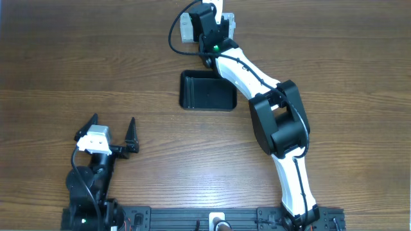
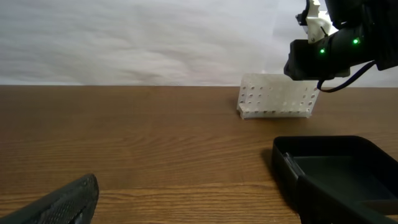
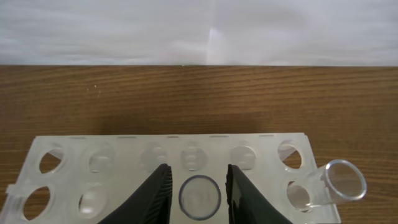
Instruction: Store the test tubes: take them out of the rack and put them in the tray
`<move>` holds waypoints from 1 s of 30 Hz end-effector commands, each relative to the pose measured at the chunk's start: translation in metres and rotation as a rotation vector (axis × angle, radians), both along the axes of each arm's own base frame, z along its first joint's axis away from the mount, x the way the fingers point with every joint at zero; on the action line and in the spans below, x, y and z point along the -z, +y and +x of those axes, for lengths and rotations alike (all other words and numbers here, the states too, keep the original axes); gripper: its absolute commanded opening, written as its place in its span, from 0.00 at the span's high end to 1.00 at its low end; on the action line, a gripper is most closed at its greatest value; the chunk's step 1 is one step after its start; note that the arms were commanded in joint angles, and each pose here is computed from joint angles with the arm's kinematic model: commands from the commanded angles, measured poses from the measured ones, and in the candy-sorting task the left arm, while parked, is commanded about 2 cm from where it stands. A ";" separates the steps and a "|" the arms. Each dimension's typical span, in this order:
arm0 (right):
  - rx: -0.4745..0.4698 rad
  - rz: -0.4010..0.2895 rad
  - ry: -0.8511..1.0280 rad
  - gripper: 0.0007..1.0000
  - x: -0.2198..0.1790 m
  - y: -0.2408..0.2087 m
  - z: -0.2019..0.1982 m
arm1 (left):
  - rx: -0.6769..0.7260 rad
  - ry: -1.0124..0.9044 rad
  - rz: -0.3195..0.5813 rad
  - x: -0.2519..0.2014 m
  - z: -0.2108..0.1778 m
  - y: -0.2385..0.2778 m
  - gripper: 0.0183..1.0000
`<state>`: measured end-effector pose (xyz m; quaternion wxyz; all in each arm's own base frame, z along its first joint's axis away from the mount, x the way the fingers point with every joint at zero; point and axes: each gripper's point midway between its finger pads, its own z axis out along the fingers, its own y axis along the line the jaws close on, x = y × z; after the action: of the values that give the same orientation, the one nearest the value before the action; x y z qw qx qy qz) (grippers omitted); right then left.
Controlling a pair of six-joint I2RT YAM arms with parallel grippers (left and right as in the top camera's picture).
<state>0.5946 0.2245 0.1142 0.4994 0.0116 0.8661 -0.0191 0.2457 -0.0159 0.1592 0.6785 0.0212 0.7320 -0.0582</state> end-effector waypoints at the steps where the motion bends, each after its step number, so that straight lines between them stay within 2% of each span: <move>1: 0.008 0.006 -0.011 0.75 -0.003 0.000 0.005 | 0.011 -0.004 0.010 0.001 0.000 -0.001 0.00; 14: 0.006 -0.002 -0.020 0.84 -0.004 -0.001 0.006 | 0.011 -0.004 0.010 0.001 0.000 -0.001 0.00; 22: 0.006 0.000 -0.024 0.86 -0.006 -0.001 0.007 | 0.011 -0.004 0.010 0.001 0.000 -0.001 0.00; 30: -0.004 0.000 -0.071 0.86 -0.039 -0.002 0.006 | 0.011 -0.004 0.010 0.001 0.000 -0.001 0.00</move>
<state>0.5954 0.2250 0.1158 0.5022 0.0076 0.8645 -0.0204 0.2457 -0.0159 0.1592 0.6785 0.0212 0.7320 -0.0582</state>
